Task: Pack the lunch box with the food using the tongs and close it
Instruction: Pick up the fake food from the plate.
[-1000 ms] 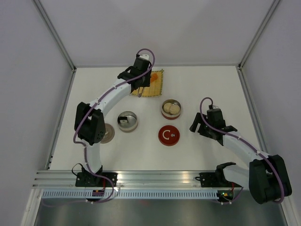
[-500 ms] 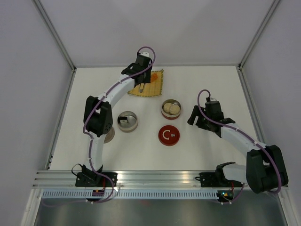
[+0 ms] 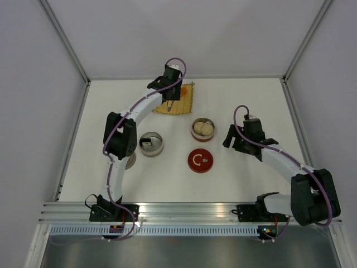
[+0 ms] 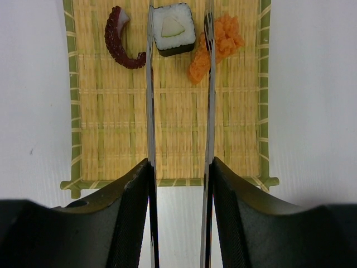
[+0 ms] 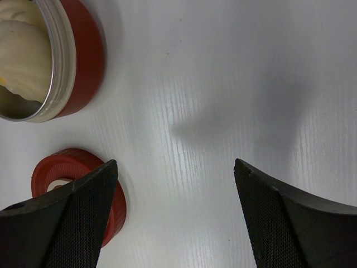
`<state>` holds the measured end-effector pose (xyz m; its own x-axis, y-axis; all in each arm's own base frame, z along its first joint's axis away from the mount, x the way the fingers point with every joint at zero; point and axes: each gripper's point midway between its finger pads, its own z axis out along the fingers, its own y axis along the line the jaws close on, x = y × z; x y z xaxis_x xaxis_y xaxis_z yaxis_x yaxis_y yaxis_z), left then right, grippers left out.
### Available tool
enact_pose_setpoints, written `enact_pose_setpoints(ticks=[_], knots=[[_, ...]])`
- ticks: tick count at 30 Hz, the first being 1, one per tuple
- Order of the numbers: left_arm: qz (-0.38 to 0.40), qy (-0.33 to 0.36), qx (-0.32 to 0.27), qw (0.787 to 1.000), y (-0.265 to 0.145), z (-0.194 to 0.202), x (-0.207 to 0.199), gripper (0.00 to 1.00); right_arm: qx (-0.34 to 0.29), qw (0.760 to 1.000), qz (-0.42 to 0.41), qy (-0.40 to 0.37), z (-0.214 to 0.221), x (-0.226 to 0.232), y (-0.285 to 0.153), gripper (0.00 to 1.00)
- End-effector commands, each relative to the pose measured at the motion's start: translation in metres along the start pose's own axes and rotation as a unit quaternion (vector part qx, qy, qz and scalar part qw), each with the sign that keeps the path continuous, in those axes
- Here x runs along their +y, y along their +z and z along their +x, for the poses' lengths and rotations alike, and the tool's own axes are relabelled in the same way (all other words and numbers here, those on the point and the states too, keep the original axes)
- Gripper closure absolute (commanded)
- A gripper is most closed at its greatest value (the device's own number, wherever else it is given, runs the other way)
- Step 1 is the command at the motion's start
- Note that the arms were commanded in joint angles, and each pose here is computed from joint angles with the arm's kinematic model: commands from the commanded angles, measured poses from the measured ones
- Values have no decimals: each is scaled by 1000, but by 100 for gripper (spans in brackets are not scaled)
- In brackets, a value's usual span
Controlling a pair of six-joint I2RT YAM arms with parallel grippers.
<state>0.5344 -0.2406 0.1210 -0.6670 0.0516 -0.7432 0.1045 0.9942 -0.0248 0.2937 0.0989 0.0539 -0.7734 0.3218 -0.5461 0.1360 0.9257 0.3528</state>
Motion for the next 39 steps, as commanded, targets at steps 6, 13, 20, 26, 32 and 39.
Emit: enact_pose_setpoints(ticks=[6, 13, 20, 26, 32, 39], knots=[[-11, 2, -35, 999, 4, -26, 3, 47, -17, 1000, -9, -6, -17, 7, 4, 9], [-29, 1, -25, 999, 12, -20, 11, 46, -12, 1000, -7, -7, -15, 5, 9, 9], [-18, 0, -20, 1000, 18, -17, 6, 44, -10, 1000, -8, -8, -15, 5, 12, 9], [-6, 0, -12, 1000, 25, -12, 1, 43, -12, 1000, -9, -9, -17, 7, 13, 9], [0, -2, -7, 1000, 29, -8, -2, 43, -9, 1000, -9, -9, -17, 7, 15, 9], [6, -3, -1, 1000, 32, -5, -4, 43, -8, 1000, -11, -7, -19, 9, 17, 9]])
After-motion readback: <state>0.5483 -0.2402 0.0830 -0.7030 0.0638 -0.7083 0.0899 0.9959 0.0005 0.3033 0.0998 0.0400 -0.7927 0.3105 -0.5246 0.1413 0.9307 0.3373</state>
